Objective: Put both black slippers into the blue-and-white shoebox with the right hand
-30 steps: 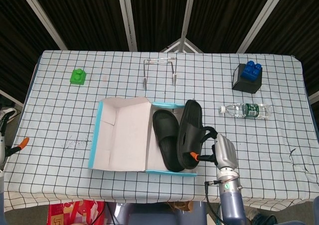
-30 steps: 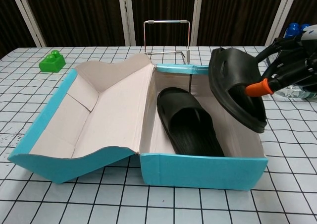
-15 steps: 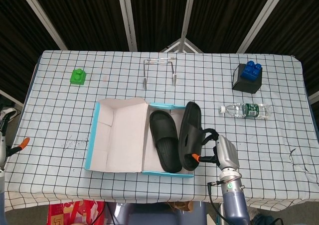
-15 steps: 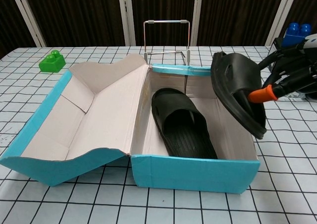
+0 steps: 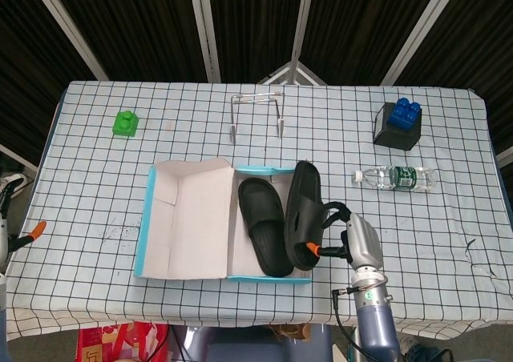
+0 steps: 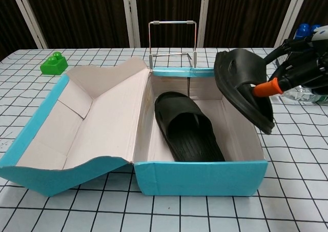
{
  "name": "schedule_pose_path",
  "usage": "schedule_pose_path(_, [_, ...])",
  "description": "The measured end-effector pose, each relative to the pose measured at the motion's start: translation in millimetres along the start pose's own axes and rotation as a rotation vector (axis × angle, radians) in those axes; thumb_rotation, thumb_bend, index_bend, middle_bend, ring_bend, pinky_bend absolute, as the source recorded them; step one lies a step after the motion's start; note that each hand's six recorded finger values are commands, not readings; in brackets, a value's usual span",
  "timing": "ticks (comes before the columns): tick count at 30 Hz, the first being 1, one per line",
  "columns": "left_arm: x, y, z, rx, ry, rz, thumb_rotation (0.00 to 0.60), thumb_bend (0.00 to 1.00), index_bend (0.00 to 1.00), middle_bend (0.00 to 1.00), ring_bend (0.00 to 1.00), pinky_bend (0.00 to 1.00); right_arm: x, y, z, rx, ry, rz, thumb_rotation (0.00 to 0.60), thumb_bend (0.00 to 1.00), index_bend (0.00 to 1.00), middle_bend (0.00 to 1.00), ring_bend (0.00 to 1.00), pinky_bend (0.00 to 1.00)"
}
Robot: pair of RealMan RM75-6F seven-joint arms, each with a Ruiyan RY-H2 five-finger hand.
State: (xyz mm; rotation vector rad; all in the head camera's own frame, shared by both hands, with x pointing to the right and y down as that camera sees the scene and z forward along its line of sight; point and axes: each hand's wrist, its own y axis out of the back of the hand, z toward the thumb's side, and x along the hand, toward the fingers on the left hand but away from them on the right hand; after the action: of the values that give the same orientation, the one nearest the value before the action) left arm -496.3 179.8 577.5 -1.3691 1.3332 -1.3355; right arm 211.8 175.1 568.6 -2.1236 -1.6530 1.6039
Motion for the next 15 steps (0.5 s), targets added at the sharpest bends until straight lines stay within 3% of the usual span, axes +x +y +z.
schedule_pose_path(15, [0, -1, 2, 0.005, -0.004, -0.005, 0.600, 0.23, 0.19, 0.00, 0.00, 0.12, -2, 12, 5, -0.061, 0.020, -0.044, 0.600, 0.58, 0.83, 0.48, 1.00, 1.00])
